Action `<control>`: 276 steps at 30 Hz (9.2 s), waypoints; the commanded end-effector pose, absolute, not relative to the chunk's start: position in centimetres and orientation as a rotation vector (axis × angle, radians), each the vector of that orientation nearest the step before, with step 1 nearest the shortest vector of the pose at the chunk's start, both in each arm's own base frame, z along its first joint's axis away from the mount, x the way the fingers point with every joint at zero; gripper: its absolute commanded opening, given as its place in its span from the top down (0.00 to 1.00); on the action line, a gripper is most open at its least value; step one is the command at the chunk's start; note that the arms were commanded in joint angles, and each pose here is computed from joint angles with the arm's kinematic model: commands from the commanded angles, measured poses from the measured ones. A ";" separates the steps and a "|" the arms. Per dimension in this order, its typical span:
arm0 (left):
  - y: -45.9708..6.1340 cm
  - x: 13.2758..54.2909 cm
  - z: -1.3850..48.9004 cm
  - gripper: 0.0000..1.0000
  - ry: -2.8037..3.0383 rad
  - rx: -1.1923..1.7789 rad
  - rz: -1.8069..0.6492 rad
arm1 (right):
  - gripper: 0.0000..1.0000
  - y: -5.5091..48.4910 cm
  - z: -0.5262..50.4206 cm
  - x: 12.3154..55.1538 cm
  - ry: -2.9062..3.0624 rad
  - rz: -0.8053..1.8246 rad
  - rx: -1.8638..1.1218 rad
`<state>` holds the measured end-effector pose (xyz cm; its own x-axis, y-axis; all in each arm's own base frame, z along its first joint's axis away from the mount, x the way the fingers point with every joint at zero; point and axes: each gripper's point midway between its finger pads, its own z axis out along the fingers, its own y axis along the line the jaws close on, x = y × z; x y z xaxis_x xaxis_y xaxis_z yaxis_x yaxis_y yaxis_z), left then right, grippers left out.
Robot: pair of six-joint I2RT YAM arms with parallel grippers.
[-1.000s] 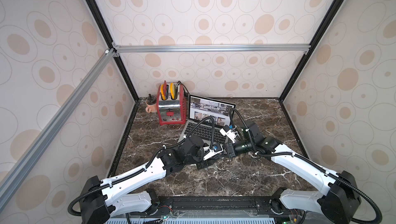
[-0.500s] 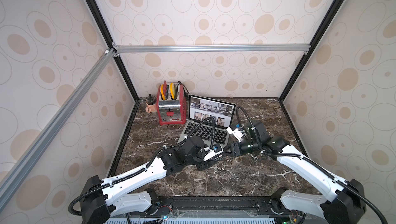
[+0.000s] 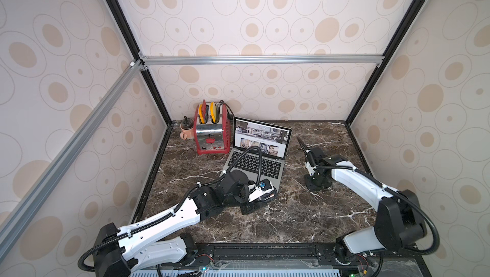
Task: Insert the wireless mouse receiver into the laptop
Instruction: Pick up the lid from the center of the board, then close the lid on the mouse.
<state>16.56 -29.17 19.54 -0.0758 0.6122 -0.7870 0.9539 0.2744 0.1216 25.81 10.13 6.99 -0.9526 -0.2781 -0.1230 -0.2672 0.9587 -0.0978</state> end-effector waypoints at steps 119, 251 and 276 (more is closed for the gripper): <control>-26.9 17.8 28.4 1.00 1.408 1.343 -0.507 | 1.00 29.4 31.6 14.8 2.038 2.088 -0.889; -26.6 17.8 32.0 1.00 1.339 1.102 -0.633 | 0.34 30.1 34.5 16.8 2.160 1.581 -0.875; -26.4 17.6 33.3 1.00 1.303 1.065 -0.648 | 0.10 29.8 34.5 17.2 2.122 1.610 -0.694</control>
<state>17.80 -26.35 31.07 0.1487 0.2289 -0.9620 0.8836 0.4060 0.2332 16.93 29.10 34.59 -0.7748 -0.1531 -0.6134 -0.6314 0.2363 0.7385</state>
